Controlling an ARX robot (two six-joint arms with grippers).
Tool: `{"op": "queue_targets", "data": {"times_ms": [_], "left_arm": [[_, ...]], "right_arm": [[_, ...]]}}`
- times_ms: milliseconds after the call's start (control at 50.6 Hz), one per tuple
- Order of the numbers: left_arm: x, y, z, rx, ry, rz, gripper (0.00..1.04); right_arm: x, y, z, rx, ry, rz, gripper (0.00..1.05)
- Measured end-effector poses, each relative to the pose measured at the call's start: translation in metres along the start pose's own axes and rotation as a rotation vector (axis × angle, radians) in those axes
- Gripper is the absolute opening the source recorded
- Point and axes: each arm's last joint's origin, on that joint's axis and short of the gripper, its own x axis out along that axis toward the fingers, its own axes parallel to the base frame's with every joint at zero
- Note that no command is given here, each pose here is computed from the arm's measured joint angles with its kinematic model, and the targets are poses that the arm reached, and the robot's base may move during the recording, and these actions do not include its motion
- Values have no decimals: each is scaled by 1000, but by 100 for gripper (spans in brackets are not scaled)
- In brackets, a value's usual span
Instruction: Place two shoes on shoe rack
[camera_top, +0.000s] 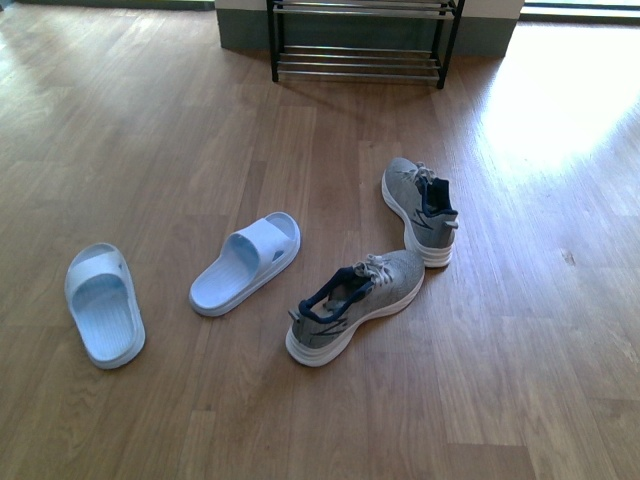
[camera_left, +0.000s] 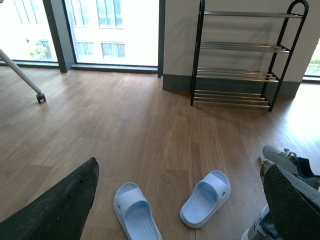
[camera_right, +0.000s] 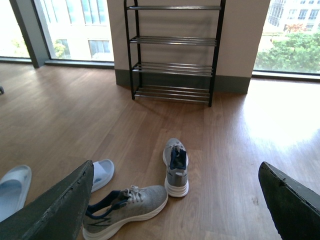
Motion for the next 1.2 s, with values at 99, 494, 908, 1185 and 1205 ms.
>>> {"op": "queue_targets", "data": {"times_ms": [99, 494, 908, 1185, 1205], "left_arm": [[0, 0, 0, 0, 0, -1, 95], [0, 0, 0, 0, 0, 0, 95], [0, 0, 0, 0, 0, 0, 95], [0, 0, 0, 0, 0, 0, 95], [0, 0, 0, 0, 0, 0, 95]], "right_arm": [[0, 0, 0, 0, 0, 0, 95], [0, 0, 0, 0, 0, 0, 95], [0, 0, 0, 0, 0, 0, 96], [0, 0, 0, 0, 1, 0, 95], [0, 0, 0, 0, 1, 0, 96]]}}
